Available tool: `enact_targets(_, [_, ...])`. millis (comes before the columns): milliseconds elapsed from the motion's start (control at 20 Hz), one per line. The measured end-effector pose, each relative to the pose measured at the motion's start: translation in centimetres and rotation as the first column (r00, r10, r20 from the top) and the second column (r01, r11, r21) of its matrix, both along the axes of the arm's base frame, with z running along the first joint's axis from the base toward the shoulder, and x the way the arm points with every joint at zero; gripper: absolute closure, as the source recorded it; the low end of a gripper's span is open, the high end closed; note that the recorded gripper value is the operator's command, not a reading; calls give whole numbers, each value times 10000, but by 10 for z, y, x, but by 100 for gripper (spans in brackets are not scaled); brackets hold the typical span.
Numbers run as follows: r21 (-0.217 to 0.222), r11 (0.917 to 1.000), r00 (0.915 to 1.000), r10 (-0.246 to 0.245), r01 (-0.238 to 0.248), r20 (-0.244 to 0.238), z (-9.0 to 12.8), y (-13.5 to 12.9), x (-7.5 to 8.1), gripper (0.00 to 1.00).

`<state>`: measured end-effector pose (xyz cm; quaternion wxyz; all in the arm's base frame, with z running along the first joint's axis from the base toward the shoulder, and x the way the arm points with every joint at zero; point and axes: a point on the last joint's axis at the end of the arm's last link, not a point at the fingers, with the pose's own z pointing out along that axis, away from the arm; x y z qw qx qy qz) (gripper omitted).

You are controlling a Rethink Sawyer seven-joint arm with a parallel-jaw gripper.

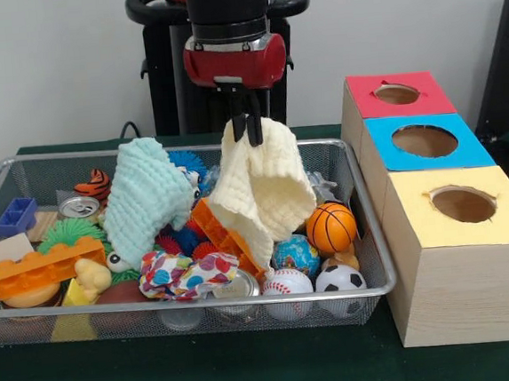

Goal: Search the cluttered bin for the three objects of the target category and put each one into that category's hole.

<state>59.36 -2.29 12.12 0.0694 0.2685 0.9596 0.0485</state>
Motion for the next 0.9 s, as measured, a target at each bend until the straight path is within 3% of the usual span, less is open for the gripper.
enact_targets(400, [91,9999,9997,56,-54,-234,-6,5,-10,100])
enact_targets(900, [78,9997,9996,252,-251,-110,-7,17,-9,100])
